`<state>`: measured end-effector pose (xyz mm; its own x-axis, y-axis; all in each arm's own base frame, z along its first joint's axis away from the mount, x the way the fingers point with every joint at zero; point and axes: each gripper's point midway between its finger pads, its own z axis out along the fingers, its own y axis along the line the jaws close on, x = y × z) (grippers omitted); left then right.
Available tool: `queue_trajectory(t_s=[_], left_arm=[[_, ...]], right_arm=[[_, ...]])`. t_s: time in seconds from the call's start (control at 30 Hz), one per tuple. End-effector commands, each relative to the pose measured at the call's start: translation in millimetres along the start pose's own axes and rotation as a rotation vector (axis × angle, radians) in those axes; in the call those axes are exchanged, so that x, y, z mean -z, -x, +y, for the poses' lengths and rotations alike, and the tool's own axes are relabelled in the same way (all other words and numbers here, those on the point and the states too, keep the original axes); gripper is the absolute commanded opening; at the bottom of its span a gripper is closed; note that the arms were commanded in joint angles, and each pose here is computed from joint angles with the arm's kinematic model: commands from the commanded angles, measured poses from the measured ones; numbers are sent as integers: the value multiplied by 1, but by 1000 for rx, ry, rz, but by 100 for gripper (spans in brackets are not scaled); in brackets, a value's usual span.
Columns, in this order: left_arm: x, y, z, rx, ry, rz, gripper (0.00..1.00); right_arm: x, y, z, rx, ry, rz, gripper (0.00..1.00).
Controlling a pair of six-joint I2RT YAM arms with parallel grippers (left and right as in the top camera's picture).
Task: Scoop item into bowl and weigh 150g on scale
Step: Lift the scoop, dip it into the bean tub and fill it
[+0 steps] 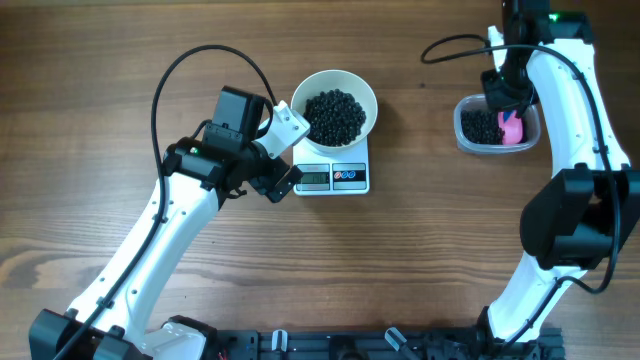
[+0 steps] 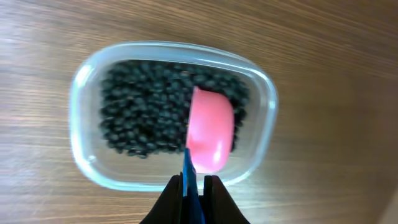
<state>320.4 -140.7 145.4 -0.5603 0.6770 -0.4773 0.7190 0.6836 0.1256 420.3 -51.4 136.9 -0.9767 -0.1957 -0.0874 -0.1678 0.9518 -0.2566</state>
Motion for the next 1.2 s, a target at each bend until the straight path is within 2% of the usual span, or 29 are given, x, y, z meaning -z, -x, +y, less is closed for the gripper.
queue_trajectory(t_s=[0.0, 0.23, 0.5, 0.77, 0.93, 1.17], left_arm=[[2, 0, -1, -16, -10, -10, 100], [2, 0, -1, -16, -10, -10, 100], [2, 0, -1, -16, -10, -10, 100], [2, 0, -1, -16, -10, -10, 100], [2, 0, -1, -16, -10, -10, 100], [2, 0, -1, -16, -10, -10, 100]], right_arm=[[-10, -3, 34, 28, 190, 9, 4], [-5, 1, 31, -28, 237, -16, 4], [4, -8, -13, -197, 213, -8, 4], [2, -17, -26, -276, 295, -6, 4], [13, -9, -24, -321, 440, -75, 4], [23, -10, -36, -362, 552, -142, 4]])
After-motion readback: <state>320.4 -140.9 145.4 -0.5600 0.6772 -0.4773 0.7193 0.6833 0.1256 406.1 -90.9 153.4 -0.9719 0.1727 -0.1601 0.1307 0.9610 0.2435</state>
